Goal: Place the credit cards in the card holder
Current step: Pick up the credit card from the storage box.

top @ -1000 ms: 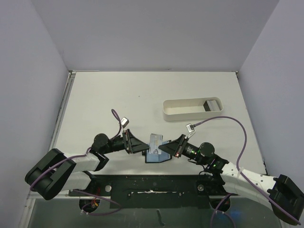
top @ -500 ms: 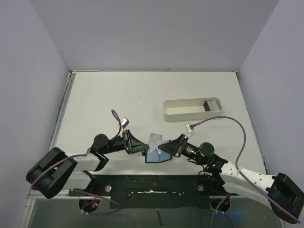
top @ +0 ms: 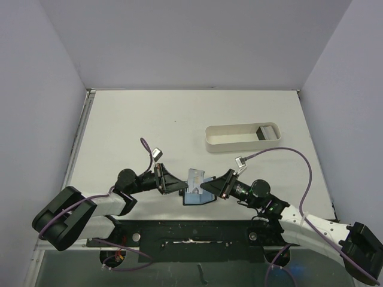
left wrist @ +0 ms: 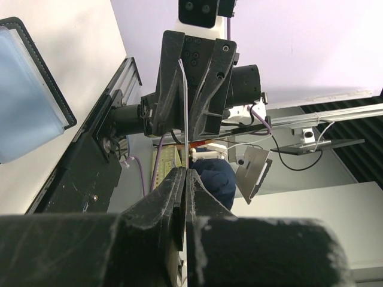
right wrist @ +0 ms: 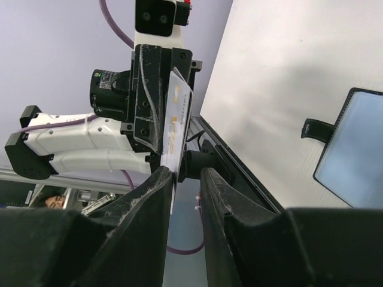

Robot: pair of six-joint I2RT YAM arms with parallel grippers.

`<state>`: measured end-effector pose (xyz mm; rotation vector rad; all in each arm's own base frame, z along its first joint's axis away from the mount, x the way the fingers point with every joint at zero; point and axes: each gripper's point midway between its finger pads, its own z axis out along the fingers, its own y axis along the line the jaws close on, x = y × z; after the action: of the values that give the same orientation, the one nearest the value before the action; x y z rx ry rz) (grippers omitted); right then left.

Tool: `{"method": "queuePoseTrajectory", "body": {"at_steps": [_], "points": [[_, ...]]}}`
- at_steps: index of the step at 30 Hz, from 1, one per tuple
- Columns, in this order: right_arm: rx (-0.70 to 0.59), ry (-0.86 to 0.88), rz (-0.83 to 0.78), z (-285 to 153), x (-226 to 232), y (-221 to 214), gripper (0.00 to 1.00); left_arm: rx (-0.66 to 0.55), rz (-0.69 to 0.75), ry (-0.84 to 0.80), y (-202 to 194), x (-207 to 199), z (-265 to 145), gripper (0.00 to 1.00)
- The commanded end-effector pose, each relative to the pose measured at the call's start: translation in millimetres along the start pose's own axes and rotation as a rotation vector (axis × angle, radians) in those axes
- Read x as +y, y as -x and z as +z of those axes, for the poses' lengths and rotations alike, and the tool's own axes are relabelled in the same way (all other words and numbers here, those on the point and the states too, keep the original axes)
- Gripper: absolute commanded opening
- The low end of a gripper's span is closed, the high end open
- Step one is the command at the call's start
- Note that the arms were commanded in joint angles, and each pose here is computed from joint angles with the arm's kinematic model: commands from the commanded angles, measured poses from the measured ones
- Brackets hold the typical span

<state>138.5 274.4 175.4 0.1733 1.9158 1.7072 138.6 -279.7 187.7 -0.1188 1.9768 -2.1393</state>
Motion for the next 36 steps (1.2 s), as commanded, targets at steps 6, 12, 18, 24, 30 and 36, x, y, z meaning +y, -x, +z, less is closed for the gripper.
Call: {"method": "queuePoseTrajectory", "body": {"at_steps": [6, 12, 18, 24, 30, 36], "points": [[-0.022, 0.016, -0.055, 8.3, 18.1, 11.2, 0.27, 0.005, 0.075, -0.037, -0.7, -9.0, -1.7, 0.0], [-0.007, 0.022, -0.059, 11.9, 20.6, 10.0, 0.28, 0.007, 0.085, -0.021, -1.0, -4.9, -1.7, 0.0], [0.014, -0.004, -0.063, 14.2, 16.5, 7.4, 0.39, -0.001, 0.1, 0.022, 1.3, 3.8, -0.9, 0.0], [0.036, -0.025, -0.06, 17.8, 11.9, 4.5, 0.34, 0.003, 0.111, 0.027, 1.5, 3.7, -0.2, 0.0], [0.049, -0.063, -0.054, 15.9, 2.7, 1.6, 0.23, 0.007, 0.116, 0.036, 1.4, 5.8, -1.2, 0.0], [0.033, -0.106, -0.072, 6.6, -5.3, 5.7, 0.13, 0.015, 0.117, 0.046, 1.4, 9.5, -1.5, 0.0]]}}
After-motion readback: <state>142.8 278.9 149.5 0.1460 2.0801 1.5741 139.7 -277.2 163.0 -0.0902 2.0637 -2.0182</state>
